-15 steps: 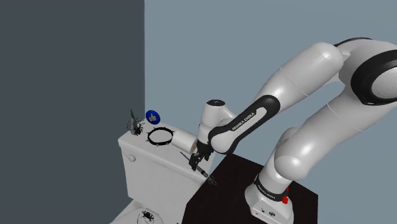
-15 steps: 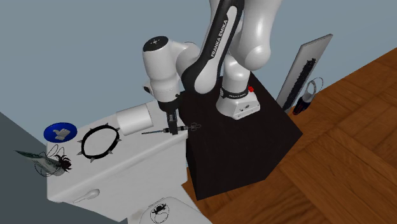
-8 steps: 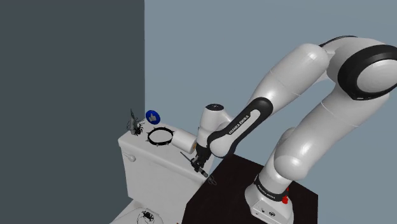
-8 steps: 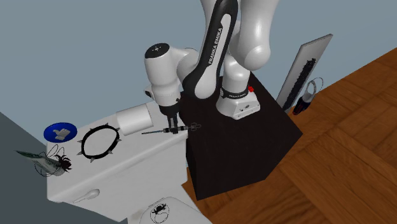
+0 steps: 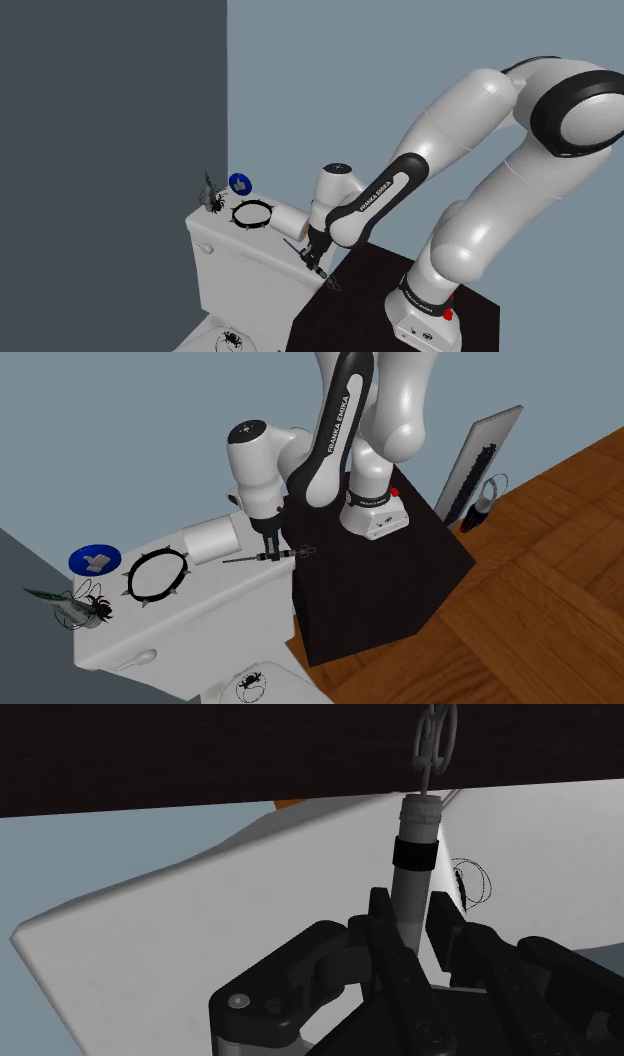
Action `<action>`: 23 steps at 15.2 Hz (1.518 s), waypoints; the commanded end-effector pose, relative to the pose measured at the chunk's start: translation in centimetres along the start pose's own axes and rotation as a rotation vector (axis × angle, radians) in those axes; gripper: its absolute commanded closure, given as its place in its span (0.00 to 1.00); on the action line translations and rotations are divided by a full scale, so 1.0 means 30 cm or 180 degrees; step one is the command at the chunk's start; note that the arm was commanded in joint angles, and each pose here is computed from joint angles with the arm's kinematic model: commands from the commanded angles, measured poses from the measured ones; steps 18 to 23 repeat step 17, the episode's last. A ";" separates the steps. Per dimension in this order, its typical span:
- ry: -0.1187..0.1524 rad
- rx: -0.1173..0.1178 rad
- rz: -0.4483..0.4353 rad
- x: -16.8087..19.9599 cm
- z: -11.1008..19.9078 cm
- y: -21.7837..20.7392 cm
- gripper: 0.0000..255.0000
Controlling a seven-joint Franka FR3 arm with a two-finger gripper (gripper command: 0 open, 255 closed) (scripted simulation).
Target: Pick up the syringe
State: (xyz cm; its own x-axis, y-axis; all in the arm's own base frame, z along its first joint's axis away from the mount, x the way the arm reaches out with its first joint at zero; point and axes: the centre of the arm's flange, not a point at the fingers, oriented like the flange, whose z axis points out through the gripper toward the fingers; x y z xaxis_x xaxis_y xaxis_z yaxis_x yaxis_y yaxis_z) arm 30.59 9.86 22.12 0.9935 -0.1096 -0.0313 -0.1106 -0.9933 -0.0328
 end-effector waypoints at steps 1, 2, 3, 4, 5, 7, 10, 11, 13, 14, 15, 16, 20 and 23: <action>-0.0001 0.0000 -0.0003 -0.001 -0.017 -0.002 1.00; -0.0001 0.0000 -0.0003 -0.001 -0.034 -0.003 1.00; -0.0001 0.0000 -0.0003 -0.002 -0.052 -0.003 1.00; -0.0001 0.0000 -0.0003 -0.002 -0.069 -0.004 1.00; -0.0001 0.0000 -0.0003 -0.003 -0.087 -0.004 1.00; -0.0001 0.0000 -0.0003 -0.004 -0.122 -0.005 1.00; -0.0001 0.0000 -0.0003 -0.006 -0.175 -0.007 1.00; -0.0001 0.0000 -0.0003 -0.006 -0.192 -0.008 1.00; -0.0001 0.0000 -0.0003 -0.007 -0.228 -0.009 1.00; -0.0001 0.0000 -0.0003 -0.008 -0.245 -0.009 1.00; -0.0001 0.0000 -0.0003 -0.009 -0.263 -0.010 1.00; -0.0001 0.0000 -0.0003 -0.009 -0.265 -0.010 1.00; -0.0001 0.0000 -0.0003 -0.009 -0.265 -0.010 1.00; -0.0001 0.0000 -0.0003 -0.009 -0.265 -0.010 1.00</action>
